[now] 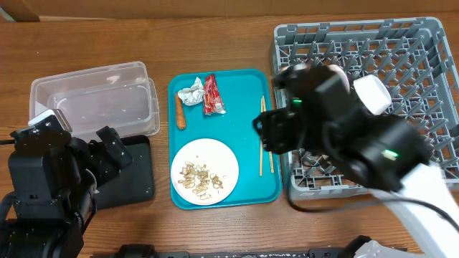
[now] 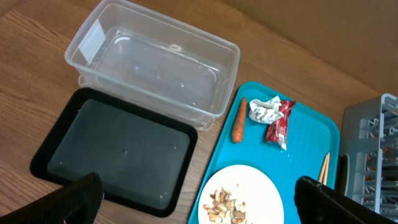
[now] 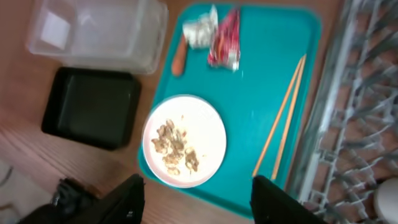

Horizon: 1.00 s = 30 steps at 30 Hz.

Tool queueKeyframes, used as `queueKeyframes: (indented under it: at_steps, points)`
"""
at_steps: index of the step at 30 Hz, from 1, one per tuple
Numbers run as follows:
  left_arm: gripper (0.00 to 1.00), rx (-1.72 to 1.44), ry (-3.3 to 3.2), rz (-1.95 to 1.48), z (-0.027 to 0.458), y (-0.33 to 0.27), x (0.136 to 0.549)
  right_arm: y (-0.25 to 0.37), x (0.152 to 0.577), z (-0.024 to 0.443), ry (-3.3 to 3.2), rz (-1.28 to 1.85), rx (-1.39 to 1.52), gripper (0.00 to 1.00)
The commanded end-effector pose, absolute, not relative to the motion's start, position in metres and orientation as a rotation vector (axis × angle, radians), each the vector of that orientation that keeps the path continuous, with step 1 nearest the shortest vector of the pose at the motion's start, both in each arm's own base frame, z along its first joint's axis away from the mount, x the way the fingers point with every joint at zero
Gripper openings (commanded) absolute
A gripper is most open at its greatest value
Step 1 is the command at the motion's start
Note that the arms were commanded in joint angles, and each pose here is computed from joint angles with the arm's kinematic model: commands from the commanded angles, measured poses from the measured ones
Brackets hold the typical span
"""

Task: Sort waste into correct bins and load items into the dishwasher
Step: 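Move the right gripper back over the teal tray to the chopsticks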

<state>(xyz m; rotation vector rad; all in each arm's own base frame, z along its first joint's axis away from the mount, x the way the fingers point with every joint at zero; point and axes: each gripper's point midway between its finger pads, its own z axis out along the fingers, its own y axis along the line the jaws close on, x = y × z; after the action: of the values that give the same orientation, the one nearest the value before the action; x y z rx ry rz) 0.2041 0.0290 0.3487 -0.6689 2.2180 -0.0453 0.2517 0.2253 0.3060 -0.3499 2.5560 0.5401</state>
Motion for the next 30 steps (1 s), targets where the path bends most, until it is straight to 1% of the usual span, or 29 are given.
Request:
queueKeyframes:
  at_steps: [1, 3, 7, 8, 11, 15, 21, 25, 27, 30]
  points:
    - [1.00, -0.687, 2.204, -0.040, 0.351, 0.031, 0.204, 0.239, 0.265, 0.238, 2.719, 0.434, -0.346, 0.52]
    - [1.00, -0.687, 2.203, -0.040, 0.351, 0.031, 0.204, 0.239, 0.281, 0.202, 2.771, 0.317, -0.298, 0.48]
    - [1.00, -0.686, 2.203, -0.040, 0.351, 0.031, 0.204, 0.245, 0.301, 0.139, 2.875, 0.158, -0.295, 0.34]
    - [1.00, -0.686, 2.204, -0.040, 0.351, 0.031, 0.204, 0.247, 0.303, 0.126, 2.899, 0.135, -0.299, 0.33]
    - [1.00, -0.687, 2.203, -0.040, 0.351, 0.031, 0.204, 0.249, 0.307, 0.084, 2.976, 0.060, -0.308, 0.33]
    - [1.00, -0.687, 2.203, -0.040, 0.351, 0.031, 0.204, 0.237, 0.310, 0.047, 3.048, -0.070, -0.226, 0.32]
    - [1.00, -0.687, 2.203, -0.040, 0.351, 0.031, 0.204, 0.223, 0.314, 0.022, 3.094, -0.149, -0.186, 0.33]
    - [1.00, -0.686, 2.203, -0.040, 0.351, 0.031, 0.204, 0.211, 0.323, 0.019, 3.102, -0.146, -0.123, 0.33]
    - [1.00, -0.687, 2.203, -0.040, 0.351, 0.031, 0.204, 0.209, 0.324, 0.018, 3.120, -0.109, -0.102, 0.33]
    - [1.00, -0.687, 2.203, -0.040, 0.351, 0.031, 0.204, 0.221, 0.315, 0.011, 3.171, 0.041, -0.173, 0.29]
